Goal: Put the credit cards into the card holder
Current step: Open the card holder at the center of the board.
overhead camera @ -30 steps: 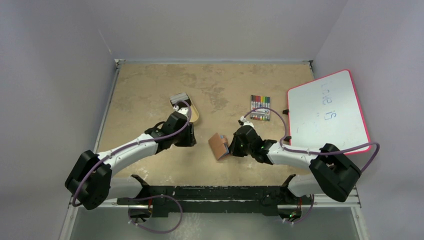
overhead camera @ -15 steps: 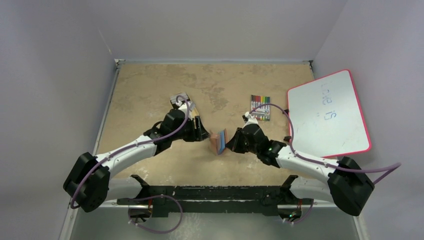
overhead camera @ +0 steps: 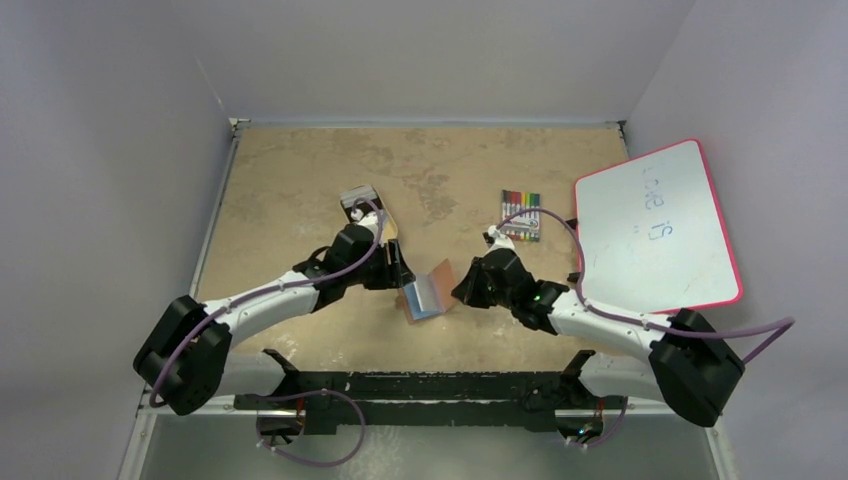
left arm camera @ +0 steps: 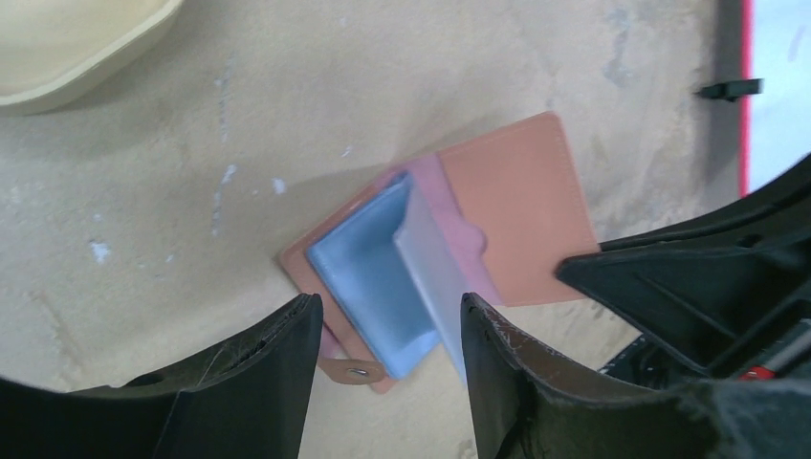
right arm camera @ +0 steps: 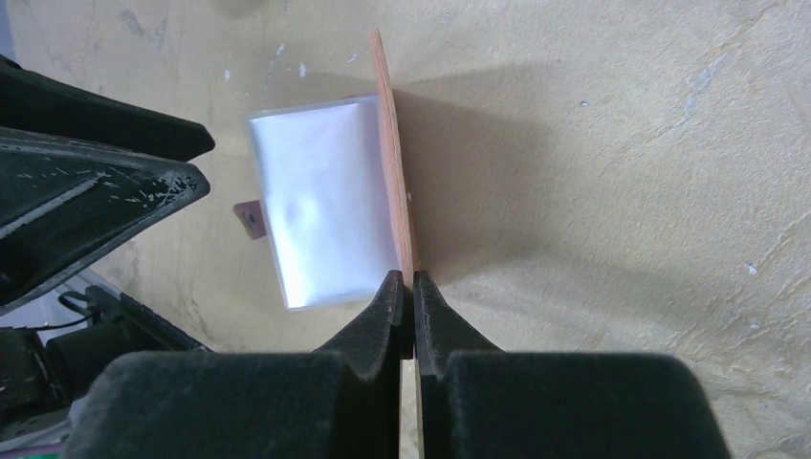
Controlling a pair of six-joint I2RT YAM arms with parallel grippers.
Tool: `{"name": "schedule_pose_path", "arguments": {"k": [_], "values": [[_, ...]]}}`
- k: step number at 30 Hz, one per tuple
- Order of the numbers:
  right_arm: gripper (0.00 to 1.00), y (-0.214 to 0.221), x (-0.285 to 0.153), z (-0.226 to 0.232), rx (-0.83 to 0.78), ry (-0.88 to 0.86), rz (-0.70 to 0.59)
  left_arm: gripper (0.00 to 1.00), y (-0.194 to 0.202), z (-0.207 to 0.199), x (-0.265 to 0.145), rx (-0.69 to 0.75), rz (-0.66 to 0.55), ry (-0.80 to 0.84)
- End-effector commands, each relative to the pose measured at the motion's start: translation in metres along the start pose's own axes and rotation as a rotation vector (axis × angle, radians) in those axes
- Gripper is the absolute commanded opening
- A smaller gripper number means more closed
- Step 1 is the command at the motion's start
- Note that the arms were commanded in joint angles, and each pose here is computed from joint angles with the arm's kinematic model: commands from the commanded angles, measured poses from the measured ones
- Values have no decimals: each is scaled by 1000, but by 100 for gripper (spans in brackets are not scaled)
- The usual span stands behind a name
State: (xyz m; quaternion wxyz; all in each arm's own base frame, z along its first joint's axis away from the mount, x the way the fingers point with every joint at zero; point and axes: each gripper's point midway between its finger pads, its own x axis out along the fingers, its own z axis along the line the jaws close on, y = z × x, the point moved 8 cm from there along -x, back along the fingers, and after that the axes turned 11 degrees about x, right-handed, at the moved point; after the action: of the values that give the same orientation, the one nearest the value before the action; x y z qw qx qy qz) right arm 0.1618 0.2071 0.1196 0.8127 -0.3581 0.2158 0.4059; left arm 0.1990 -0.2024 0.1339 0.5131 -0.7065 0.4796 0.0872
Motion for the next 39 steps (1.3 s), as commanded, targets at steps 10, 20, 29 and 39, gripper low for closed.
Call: {"name": "schedule_pose_path", "arguments": {"k": [10,20,29,39], "values": [[0,5,5,-16,29,52,-30,44,19,21,5,19,47,-121],[0,9,8,-22,40,65,-26,47,28,24,9,5,51,-109],[0,21,9,-35,86,71,11,50,35,22,14,-41,33,-47],[0,17,8,-33,77,58,-18,51,35,12,25,-107,-20,87]]}}
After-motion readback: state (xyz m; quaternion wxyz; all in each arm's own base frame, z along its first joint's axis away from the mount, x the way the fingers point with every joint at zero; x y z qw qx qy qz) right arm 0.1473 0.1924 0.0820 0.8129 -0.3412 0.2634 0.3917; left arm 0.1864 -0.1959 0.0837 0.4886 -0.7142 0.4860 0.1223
